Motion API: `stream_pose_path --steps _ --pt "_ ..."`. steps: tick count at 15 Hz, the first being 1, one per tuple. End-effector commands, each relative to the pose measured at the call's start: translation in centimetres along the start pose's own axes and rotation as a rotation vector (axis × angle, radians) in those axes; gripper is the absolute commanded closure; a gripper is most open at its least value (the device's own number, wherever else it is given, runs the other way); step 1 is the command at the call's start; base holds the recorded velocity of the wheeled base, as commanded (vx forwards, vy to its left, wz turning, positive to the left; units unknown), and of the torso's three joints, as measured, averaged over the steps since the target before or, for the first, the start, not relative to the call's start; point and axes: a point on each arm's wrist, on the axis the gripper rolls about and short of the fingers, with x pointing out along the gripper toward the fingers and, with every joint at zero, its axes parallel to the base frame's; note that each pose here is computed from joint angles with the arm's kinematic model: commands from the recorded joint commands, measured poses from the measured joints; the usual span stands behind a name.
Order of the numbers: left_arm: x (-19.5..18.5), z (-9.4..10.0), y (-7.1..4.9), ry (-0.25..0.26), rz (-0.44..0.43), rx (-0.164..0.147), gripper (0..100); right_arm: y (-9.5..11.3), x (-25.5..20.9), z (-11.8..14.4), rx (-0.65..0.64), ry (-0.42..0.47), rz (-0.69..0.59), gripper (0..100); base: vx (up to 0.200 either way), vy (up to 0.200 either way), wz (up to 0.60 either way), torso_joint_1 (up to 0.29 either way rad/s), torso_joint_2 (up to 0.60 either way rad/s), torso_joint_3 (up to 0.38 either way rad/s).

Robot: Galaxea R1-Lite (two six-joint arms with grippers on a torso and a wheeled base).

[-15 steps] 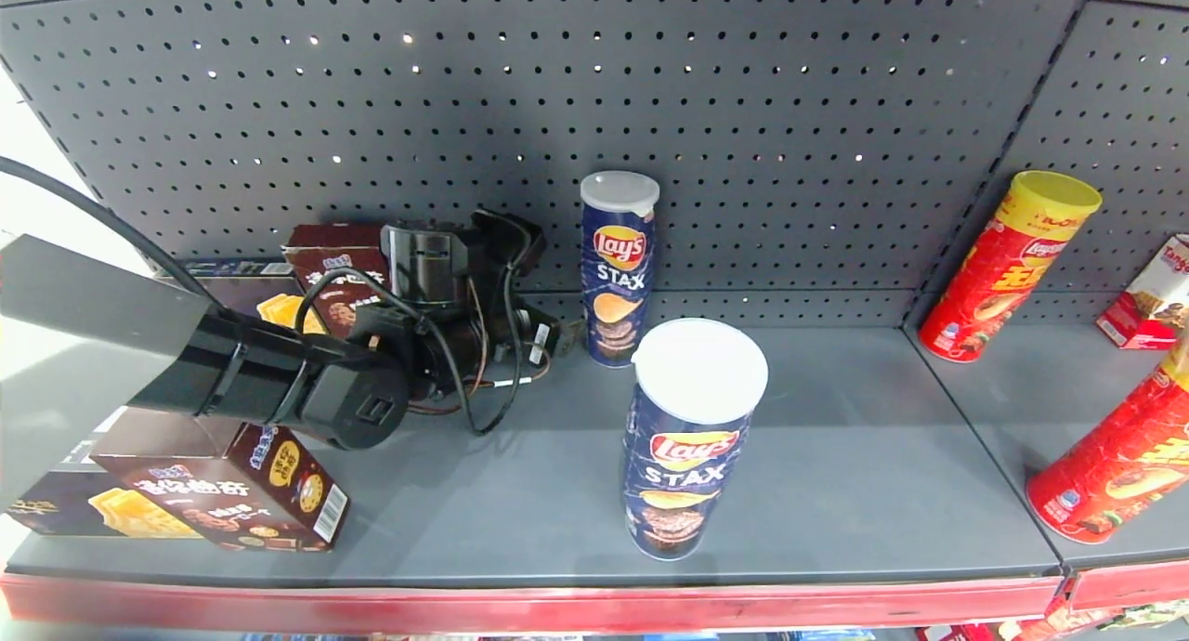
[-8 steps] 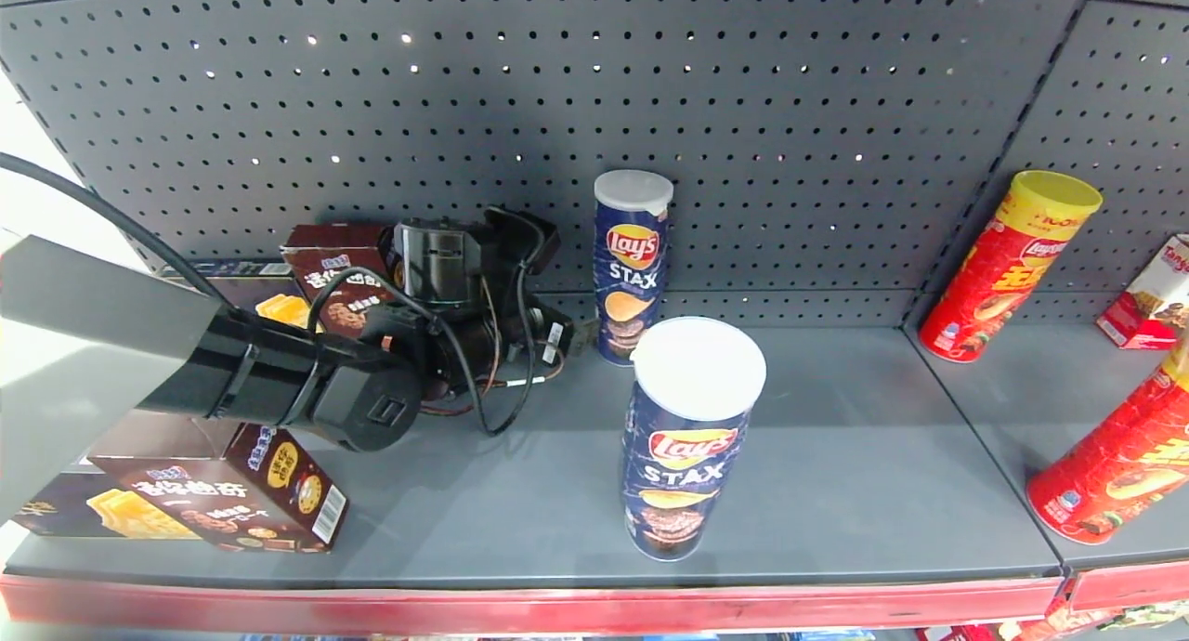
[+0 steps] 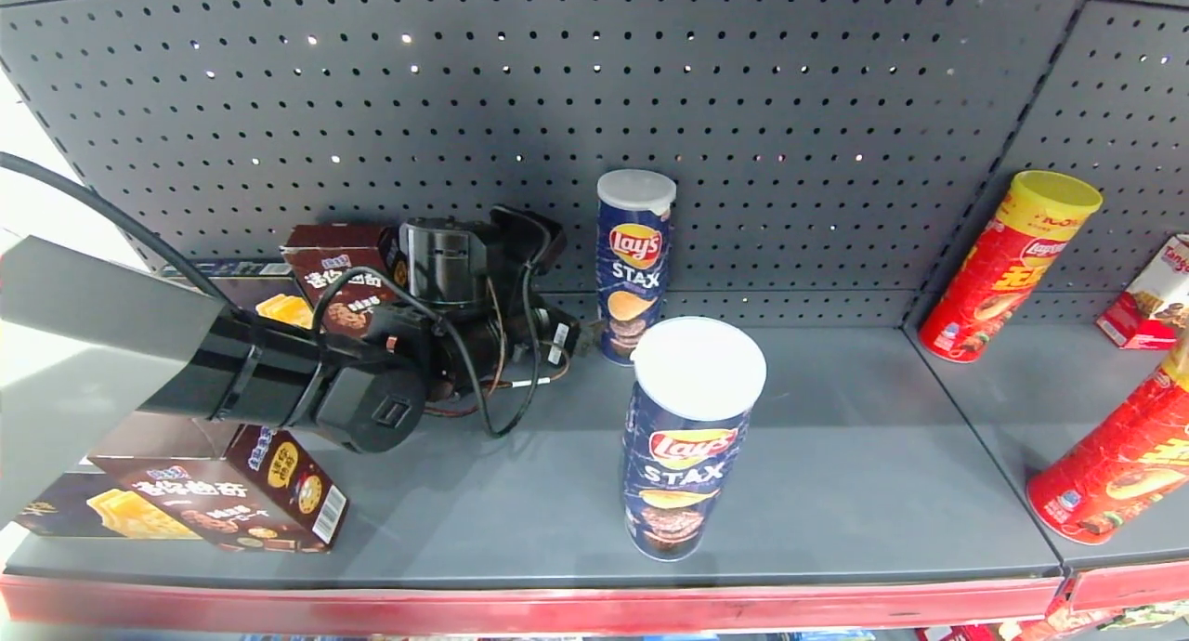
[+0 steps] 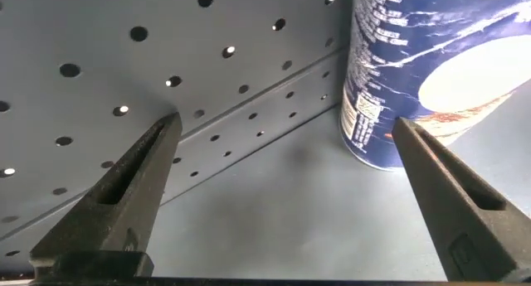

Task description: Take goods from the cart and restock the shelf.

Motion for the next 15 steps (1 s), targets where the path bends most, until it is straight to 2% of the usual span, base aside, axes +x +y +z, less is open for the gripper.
stream_pose_path --steps 1,2,4,9,10,11,13,15 --pt "-0.1 0.1 0.0 -0.005 0.001 0.002 0 0.0 0.0 0.0 0.0 0.001 0.001 0 0.0 0.0 0.0 0.0 0.0 0.0" --pt "-0.2 0.3 0.0 -0.011 0.003 0.001 0 0.0 0.0 0.0 0.0 0.001 0.001 0 0.0 0.0 0.0 0.0 0.0 0.0" --pt "-1.8 2.5 0.7 -0.098 0.024 0.0 0 0.0 0.0 0.0 0.0 0.001 0.001 0 0.0 0.0 0.0 0.0 0.0 0.0" --pt "-5.4 6.3 1.7 -0.212 0.051 0.011 0 0.0 0.0 0.0 0.0 0.001 0.001 0 0.0 0.0 0.0 0.0 0.0 0.0" --pt "-7.0 7.4 2.0 -0.248 0.063 0.025 0 0.0 0.0 0.0 0.0 0.001 0.001 0 0.0 0.0 0.0 0.0 0.0 0.0" --pt "-7.0 7.4 2.0 -0.248 0.063 0.025 0 0.0 0.0 0.0 0.0 0.001 0.001 0 0.0 0.0 0.0 0.0 0.0 0.0" --pt "-10.2 8.6 2.5 -0.287 0.122 0.017 0 0.0 0.0 0.0 0.0 0.001 0.001 0 0.0 0.0 0.0 0.0 0.0 0.0" --pt "-12.6 8.8 2.8 -0.303 0.147 0.012 0 0.0 0.0 0.0 -0.005 0.003 0.01 0 0.0 0.0 0.0 0.0 0.0 0.0"
